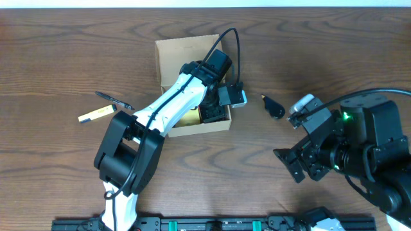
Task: Pack container
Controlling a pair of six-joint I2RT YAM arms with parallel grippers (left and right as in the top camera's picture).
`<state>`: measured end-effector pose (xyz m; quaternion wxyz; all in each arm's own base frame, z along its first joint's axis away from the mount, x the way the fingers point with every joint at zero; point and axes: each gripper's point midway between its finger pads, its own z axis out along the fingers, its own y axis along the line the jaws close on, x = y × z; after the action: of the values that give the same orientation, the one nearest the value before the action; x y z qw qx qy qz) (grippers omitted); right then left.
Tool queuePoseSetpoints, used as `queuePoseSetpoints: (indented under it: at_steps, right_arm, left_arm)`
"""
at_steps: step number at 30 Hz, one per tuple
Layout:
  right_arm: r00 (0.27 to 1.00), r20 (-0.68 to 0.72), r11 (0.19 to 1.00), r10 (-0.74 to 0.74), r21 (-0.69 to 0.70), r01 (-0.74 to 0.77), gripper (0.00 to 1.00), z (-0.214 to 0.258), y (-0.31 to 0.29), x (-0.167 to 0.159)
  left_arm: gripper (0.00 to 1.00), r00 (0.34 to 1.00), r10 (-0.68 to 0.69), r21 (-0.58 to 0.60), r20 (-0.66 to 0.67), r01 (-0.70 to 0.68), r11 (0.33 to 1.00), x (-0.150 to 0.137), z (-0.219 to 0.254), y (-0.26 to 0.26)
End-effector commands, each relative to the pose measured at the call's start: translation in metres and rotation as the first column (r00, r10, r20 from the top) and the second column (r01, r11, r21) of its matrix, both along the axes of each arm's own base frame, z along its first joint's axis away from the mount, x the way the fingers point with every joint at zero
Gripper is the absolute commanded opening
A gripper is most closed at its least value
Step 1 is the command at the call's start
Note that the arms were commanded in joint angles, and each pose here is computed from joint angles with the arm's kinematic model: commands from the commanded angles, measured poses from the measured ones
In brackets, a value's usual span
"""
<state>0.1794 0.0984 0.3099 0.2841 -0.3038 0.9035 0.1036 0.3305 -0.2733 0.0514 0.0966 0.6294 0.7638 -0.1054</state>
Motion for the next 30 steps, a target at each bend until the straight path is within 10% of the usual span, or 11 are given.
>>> queuePoseSetpoints:
  at_steps: [1,30]
  right_arm:
    - [1.000,0.003,1.000,0.024,0.003,-0.024,0.99,0.000,0.003,-0.002]
    - [1.000,0.003,1.000,0.024,0.003,-0.024,0.99,0.000,0.003,-0.002]
  left_arm:
    - [0.48,1.000,-0.007,0.002,-0.001,0.007,1.000,0.001,-0.002,-0.002]
    - [0.52,0.994,0.110,-0.031,-0.022,-0.111,0.993,-0.034,0.067,0.002]
